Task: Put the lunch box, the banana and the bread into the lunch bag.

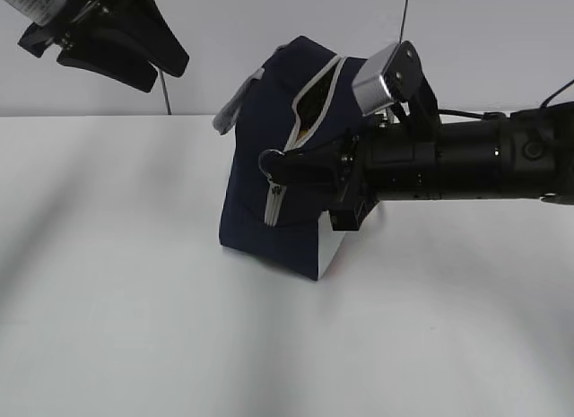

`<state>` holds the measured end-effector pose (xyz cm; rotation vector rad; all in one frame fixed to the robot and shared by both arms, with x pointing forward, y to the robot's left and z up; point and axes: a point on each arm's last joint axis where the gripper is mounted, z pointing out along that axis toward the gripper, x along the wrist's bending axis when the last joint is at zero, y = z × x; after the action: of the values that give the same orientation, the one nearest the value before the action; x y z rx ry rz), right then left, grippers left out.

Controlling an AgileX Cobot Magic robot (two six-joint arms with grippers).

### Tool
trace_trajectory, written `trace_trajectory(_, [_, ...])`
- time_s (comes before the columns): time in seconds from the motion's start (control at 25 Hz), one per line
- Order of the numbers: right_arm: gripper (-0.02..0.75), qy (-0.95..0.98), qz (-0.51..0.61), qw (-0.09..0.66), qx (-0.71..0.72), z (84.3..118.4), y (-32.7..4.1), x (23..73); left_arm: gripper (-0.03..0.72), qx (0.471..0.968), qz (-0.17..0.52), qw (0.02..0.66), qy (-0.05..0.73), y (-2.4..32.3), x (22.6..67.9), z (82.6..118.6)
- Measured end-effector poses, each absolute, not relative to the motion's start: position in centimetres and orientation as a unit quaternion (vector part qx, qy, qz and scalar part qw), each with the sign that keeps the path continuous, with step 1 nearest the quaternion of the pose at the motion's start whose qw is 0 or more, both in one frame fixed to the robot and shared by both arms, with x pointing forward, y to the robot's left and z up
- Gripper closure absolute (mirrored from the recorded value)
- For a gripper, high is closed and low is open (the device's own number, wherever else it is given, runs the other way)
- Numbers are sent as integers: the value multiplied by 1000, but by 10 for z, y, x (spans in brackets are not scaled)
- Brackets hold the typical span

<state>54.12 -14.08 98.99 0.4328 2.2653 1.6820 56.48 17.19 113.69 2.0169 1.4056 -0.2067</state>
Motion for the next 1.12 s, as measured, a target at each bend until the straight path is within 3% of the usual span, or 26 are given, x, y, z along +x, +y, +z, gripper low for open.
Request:
trace_trajectory(0.52, [754,829,536,83,139,1004,-141,534,337,776,-70,337,529,172,566,1137])
trace_trajectory(1.12, [754,786,563,160,200,1037,-141,563,337,777,-68,364,509,168,568,1141])
